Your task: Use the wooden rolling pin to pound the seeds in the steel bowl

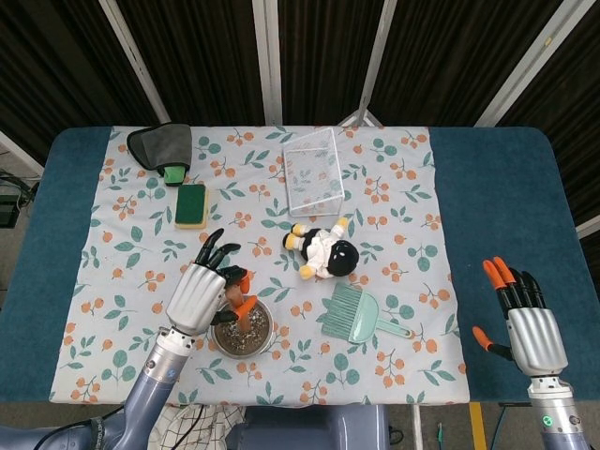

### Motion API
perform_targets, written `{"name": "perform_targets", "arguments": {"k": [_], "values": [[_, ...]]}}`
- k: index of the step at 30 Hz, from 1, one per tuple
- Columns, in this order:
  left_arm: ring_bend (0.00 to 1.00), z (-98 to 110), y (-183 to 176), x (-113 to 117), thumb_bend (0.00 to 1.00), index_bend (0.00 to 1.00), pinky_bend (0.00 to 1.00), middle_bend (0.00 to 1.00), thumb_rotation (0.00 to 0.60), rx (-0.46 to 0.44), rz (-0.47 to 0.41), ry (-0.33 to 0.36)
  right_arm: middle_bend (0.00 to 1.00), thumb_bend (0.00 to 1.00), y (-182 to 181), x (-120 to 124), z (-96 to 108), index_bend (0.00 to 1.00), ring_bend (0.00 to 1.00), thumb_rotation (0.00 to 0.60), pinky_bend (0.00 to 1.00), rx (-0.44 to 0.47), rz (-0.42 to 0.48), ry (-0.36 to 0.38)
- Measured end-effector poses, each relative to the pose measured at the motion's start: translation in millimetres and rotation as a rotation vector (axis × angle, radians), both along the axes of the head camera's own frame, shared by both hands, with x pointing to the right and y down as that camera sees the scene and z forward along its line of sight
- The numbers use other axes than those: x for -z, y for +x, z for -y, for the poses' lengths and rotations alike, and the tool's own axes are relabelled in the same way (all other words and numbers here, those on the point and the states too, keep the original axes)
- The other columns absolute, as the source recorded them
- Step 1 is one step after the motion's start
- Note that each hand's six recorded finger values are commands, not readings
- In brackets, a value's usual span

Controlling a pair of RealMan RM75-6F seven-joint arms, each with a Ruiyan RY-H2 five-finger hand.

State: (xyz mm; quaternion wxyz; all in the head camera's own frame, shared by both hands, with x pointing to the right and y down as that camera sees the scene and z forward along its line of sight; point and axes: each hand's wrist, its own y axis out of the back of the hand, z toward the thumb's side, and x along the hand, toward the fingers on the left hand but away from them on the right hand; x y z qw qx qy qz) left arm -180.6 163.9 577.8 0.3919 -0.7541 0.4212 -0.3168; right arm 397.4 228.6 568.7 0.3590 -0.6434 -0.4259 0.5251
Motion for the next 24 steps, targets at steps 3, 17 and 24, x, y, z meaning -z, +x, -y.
{"name": "perform_targets", "arguments": {"k": [3,17,24], "values": [[0.22,-3.4,-0.7,-1.8,0.88,0.63,0.05,0.75,0.6,-0.006,-0.004,-0.001,0.0,0.27,-0.1,-0.2,-0.5,0.0,0.0,0.6,0.0,0.001,0.0,-0.001],[0.22,-9.6,-4.5,-5.8,0.88,0.63,0.05,0.75,0.6,-0.021,-0.001,-0.007,0.0,0.27,-0.1,0.0,0.2,0.0,0.0,0.6,0.0,0.0,-0.001,0.001],[0.22,-11.1,-5.5,-7.7,0.88,0.63,0.05,0.75,0.6,-0.017,-0.005,-0.016,0.0,0.27,0.0,0.1,0.4,0.0,0.0,0.6,0.0,0.0,0.0,0.002]]}}
